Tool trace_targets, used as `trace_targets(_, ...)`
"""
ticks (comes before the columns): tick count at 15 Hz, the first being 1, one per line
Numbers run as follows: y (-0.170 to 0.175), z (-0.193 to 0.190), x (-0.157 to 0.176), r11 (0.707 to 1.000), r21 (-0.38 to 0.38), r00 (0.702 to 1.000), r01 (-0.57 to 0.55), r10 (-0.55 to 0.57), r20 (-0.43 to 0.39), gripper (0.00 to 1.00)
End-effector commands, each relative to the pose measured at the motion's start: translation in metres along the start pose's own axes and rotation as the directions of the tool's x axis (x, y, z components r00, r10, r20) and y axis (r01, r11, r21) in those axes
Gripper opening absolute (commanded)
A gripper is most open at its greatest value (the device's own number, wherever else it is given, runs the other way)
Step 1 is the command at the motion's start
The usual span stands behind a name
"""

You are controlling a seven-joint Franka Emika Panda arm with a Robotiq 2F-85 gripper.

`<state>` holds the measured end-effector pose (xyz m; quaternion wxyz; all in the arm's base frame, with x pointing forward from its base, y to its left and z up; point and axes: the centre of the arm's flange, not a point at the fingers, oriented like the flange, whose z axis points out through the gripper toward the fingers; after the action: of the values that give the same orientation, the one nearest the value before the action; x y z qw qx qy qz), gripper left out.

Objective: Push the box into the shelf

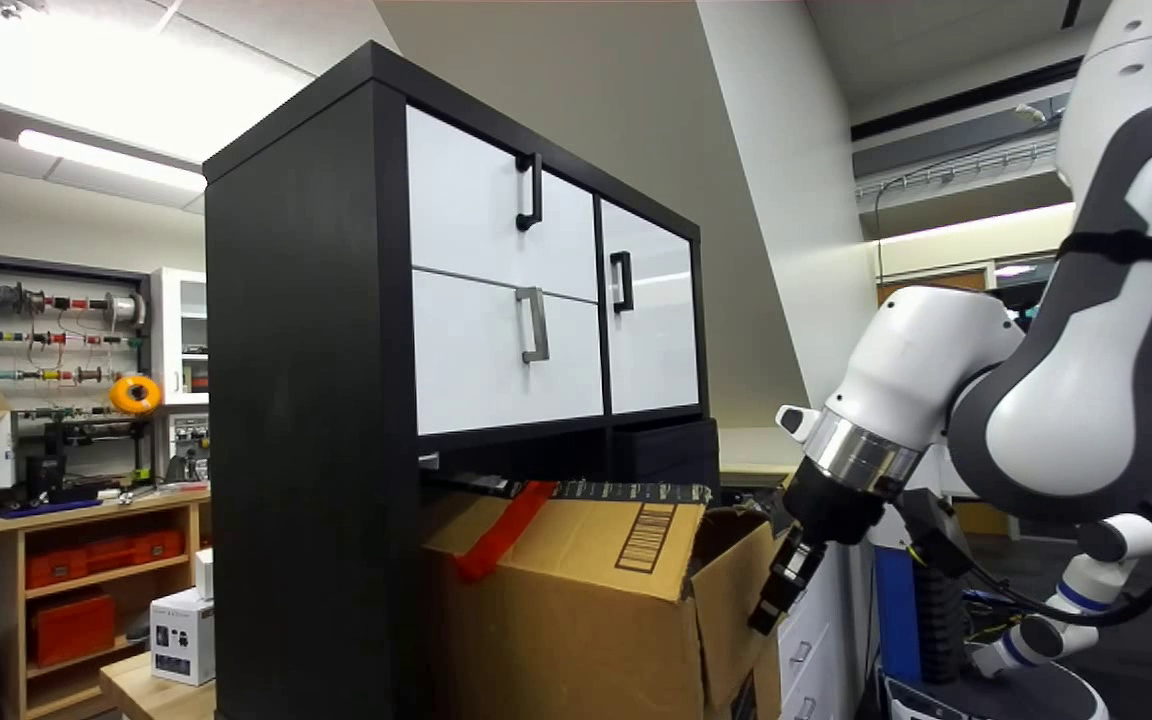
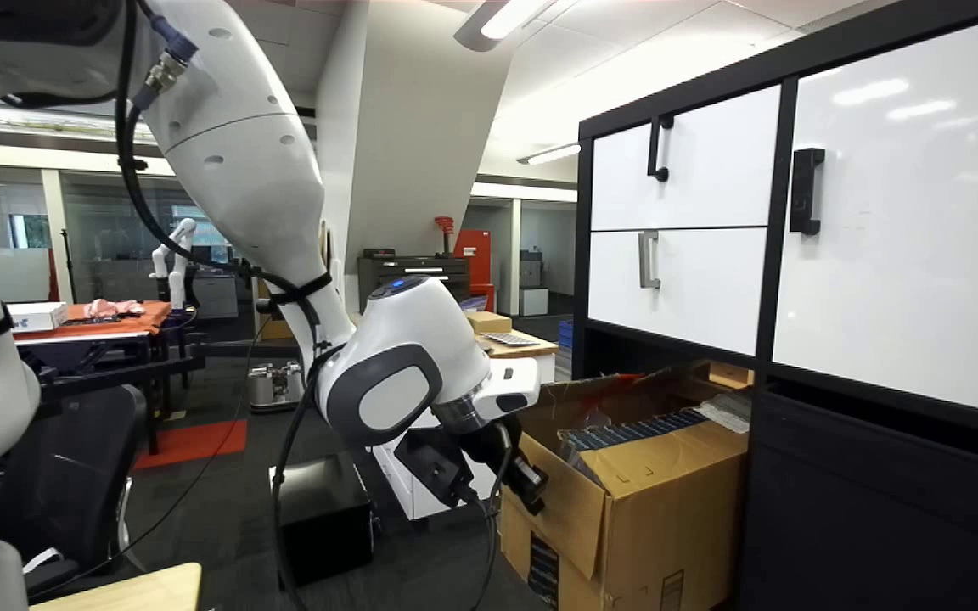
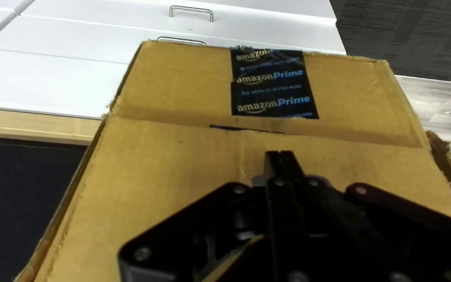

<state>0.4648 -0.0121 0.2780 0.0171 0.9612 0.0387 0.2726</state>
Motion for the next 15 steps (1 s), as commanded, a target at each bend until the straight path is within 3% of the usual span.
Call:
trace_targets(1,-0.007,0.026,0.024,1.000,-0.024,0.999,0.008,-0.009,-0.037,0.03)
trace_targets(8,-0.009,0.042,0.048,0.999,-0.032,0.998,0.022,-0.024,-0.051,0.03)
trace_targets(15,-0.027,0.068,0.093,0.998,-0.039,0.995,0.055,-0.058,-0.082,0.03)
